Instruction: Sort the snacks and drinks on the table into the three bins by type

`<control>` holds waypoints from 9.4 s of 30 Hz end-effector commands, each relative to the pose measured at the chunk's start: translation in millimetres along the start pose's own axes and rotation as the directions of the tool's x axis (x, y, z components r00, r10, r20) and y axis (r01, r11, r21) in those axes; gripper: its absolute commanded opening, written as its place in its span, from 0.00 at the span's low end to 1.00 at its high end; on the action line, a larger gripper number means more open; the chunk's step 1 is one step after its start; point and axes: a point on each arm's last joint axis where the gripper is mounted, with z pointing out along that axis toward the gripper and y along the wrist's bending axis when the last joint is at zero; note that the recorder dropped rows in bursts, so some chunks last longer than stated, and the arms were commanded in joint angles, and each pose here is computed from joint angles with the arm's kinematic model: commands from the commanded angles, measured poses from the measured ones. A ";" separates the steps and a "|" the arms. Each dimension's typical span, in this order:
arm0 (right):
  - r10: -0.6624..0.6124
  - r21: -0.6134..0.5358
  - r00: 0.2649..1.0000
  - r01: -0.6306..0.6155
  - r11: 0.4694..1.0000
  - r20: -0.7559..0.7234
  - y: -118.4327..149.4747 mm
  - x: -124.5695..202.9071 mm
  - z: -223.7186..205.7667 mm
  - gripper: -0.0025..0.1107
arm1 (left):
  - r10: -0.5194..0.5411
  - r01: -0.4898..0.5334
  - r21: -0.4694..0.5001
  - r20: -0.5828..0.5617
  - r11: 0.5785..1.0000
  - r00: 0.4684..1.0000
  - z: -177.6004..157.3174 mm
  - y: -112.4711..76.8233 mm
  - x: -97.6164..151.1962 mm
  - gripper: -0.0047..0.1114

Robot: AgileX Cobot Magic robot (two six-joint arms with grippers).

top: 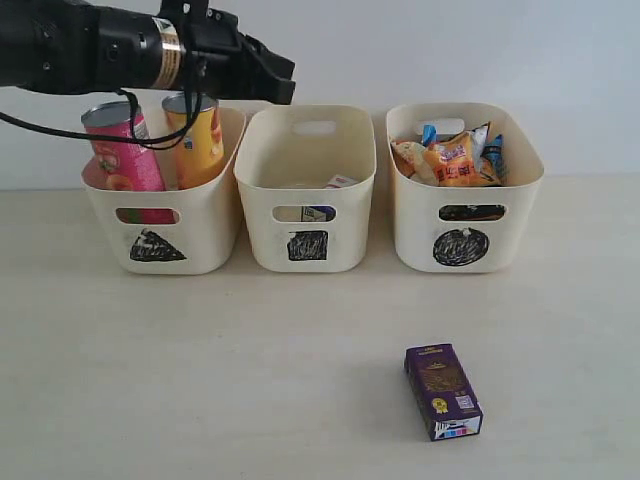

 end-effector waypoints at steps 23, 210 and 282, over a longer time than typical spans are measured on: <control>-0.011 0.004 1.000 0.011 1.000 0.007 -0.4 0.7 0.1 0.02 | 0.013 -0.439 -0.512 -0.640 0.738 0.768 -92.2 49.3 4.6 0.07; -0.011 0.004 1.000 0.011 1.000 0.008 -0.4 0.7 0.1 0.02 | -0.373 0.141 -0.369 -0.689 0.919 0.621 100.3 -102.9 117.4 0.96; -0.003 0.002 1.000 0.003 1.000 0.004 -0.2 1.1 0.1 0.02 | -0.085 0.031 -0.268 -0.190 0.963 0.978 52.9 -66.5 -31.5 0.07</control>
